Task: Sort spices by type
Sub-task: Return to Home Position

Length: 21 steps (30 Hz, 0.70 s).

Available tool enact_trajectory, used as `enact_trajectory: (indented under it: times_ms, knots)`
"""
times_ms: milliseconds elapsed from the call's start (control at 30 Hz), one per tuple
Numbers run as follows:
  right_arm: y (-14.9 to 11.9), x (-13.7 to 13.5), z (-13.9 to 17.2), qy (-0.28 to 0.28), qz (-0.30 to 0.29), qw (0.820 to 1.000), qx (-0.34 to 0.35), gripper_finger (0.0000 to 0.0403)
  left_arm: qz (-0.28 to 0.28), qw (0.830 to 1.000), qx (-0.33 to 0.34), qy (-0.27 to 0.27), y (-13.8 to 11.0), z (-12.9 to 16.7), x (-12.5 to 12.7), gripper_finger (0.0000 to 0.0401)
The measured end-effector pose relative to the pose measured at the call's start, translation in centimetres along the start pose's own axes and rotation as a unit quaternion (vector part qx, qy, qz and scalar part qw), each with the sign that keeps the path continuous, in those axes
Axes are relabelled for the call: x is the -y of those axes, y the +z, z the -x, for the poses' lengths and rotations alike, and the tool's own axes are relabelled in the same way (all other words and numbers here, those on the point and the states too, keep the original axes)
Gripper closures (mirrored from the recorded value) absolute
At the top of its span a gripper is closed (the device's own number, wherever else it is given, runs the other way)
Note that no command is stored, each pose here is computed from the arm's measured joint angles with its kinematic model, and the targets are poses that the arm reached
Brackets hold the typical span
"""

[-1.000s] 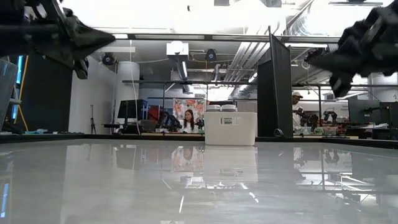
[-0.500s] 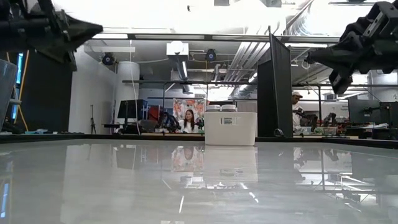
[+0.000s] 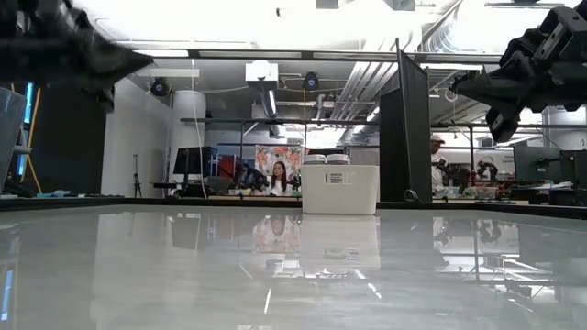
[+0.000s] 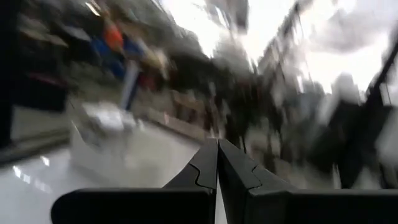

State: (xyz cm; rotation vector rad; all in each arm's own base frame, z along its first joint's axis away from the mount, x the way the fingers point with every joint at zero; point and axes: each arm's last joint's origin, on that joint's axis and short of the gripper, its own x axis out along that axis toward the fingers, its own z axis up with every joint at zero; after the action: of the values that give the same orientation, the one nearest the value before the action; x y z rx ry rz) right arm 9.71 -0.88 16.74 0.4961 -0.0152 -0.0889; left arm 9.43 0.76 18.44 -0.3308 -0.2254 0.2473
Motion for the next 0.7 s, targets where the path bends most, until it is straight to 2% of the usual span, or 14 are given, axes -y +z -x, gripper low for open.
enact_trajectory:
  times_ms: [100,167,300,700]
  knots:
    - [0.0,0.0,0.0,0.000,0.000,1.000,0.000,0.0402,-0.045,0.994,-0.088,-0.038,-1.5,0.1,-0.1,0.0401]
    - [0.0,0.0,0.0,0.001,0.000,1.000,0.000,0.0402,-0.086,0.990,-0.092,-0.059,-1.5,0.1,-0.1,0.0401]
    - [0.0,0.0,0.0,0.001,0.000,1.000,0.000,0.0402,-0.138,0.984,-0.090,-0.061,-1.5,0.1,-0.1,0.0401]
    - [0.0,0.0,0.0,0.000,0.000,1.000,-0.001,0.0402,-0.145,0.983,-0.093,-0.060,-1.6,0.1,-0.2,0.0401]
